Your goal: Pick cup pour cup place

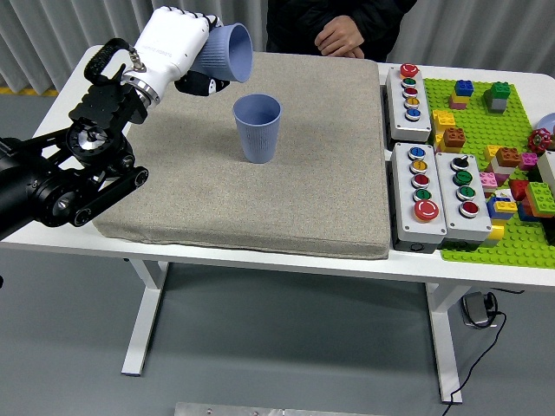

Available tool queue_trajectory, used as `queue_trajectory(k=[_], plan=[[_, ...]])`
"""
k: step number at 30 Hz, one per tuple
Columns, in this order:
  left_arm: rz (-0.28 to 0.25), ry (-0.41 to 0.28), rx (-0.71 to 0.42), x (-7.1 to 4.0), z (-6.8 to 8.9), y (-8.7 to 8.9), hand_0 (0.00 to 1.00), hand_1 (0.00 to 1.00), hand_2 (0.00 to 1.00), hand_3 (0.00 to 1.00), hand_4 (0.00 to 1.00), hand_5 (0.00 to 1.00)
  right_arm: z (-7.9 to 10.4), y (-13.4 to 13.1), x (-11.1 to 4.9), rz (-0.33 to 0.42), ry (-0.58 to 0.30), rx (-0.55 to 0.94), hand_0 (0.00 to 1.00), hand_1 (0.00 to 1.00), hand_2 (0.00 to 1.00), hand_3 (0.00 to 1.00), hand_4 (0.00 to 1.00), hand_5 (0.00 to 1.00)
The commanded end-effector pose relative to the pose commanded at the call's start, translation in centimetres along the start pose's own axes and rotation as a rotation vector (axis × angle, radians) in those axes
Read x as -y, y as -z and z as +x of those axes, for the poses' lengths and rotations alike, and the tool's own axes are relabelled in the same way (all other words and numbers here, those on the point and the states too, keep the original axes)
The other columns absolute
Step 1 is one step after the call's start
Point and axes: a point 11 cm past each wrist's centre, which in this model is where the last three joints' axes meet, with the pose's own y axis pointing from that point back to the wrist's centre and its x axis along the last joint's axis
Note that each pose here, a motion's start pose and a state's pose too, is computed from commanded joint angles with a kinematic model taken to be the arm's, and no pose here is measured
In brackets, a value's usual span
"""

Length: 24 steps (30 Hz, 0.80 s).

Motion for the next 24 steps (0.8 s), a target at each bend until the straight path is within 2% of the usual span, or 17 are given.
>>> queue_trajectory(k=[5, 6, 11, 13, 18, 24], plan=[[0.077, -0.009, -0.279, -0.3, 0.7, 1.3, 0.54, 0.484, 0.499, 0.495, 0.772, 0.221, 0.0, -0.2, 0.0, -0.003, 0.0, -0.001, 0.694, 0.629, 0.592, 0.588, 0.002, 0.261], [0.084, -0.007, -0.349, -0.3, 0.4, 1.2, 0.54, 0.484, 0.499, 0.495, 0.772, 0.221, 0.0, -0.4, 0.0, -0.006, 0.0, 0.0, 0.694, 0.629, 0.592, 0.588, 0.002, 0.261], [0.12, -0.103, -0.713, -0.3, 1.2, 1.5, 0.54, 0.484, 0.5, 0.492, 0.772, 0.227, -0.1, -0.9, 0.1, -0.019, 0.003, -0.008, 0.694, 0.629, 0.592, 0.588, 0.002, 0.259], [0.147, -0.115, -0.826, -0.5, 1.5, 2.0, 0.54, 0.484, 0.5, 0.492, 0.772, 0.227, -0.1, -1.0, 0.1, -0.021, 0.003, -0.009, 0.694, 0.629, 0.592, 0.588, 0.002, 0.259], [0.158, -0.082, -0.943, -1.7, 0.2, 2.1, 0.545, 0.486, 0.5, 0.492, 0.768, 0.23, 0.0, -1.4, 0.1, -0.028, 0.002, -0.011, 0.694, 0.629, 0.593, 0.588, 0.002, 0.26], [0.176, -0.06, -0.959, -3.4, -1.9, 2.0, 0.552, 0.49, 0.501, 0.492, 0.767, 0.234, 0.2, -2.0, 0.2, -0.037, 0.0, -0.017, 0.694, 0.629, 0.592, 0.589, 0.002, 0.266]])
